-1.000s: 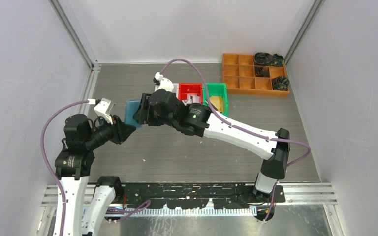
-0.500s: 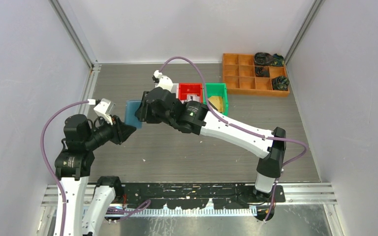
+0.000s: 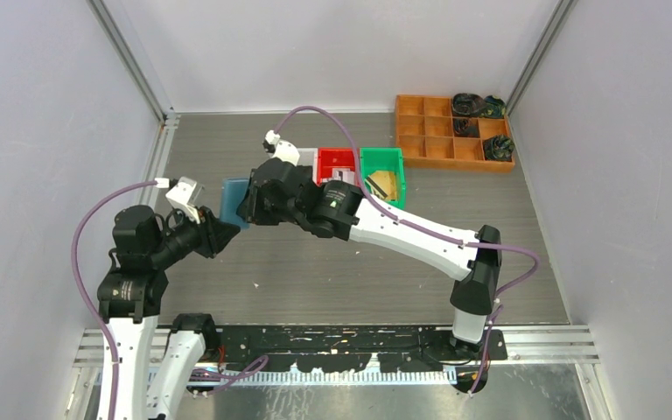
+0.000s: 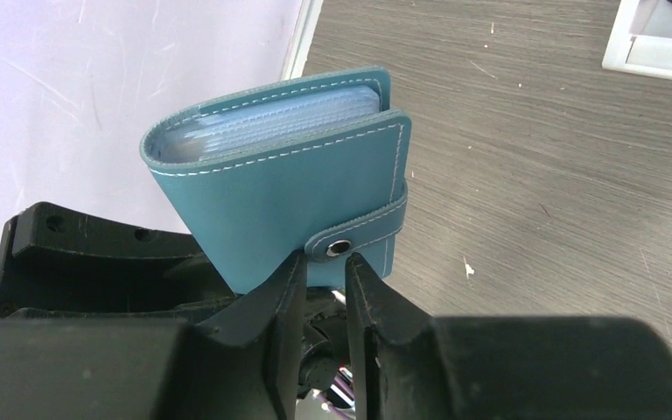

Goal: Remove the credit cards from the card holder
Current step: Open the card holder.

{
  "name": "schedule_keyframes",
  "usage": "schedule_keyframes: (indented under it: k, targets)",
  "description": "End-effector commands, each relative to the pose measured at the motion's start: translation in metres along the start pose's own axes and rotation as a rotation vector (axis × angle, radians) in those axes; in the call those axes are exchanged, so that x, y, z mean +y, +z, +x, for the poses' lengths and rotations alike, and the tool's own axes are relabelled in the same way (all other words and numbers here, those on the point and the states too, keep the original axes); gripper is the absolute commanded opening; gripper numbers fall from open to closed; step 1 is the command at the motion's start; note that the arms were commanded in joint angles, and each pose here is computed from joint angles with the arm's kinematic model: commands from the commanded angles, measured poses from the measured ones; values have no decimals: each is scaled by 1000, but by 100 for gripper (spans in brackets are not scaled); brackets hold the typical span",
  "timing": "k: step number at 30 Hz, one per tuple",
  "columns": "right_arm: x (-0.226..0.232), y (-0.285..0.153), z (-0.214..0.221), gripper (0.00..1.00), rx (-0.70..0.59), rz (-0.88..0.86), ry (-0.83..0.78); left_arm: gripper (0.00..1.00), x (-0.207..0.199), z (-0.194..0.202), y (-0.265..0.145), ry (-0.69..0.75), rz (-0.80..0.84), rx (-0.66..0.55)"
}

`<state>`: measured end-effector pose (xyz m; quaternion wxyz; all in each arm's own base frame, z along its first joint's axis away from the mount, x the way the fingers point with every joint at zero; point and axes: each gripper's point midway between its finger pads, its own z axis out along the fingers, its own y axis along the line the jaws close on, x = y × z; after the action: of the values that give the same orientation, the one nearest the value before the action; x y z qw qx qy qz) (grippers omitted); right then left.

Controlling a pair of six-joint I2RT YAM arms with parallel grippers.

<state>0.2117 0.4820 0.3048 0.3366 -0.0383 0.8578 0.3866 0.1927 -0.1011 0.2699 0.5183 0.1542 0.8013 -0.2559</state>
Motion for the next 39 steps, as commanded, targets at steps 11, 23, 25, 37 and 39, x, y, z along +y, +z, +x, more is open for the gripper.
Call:
schedule_keyframes:
  k: [11,23,25,37,39]
  targets:
    - [-18,-10,-33,3,-143,147,-94,0,-20,-30,-9,125,86,-127]
    - [-55,-17,-37,1,-196,284,-144,0,-19,-32,-10,131,74,-133]
    - [-60,-18,-32,1,-188,291,-141,0,-17,-33,-10,131,66,-137]
    - [-32,-51,-32,67,-124,2,-64,0,-33,-39,-14,72,134,-143]
    - [-21,-63,-34,73,-108,-136,-34,0,-44,-41,-16,40,183,-137]
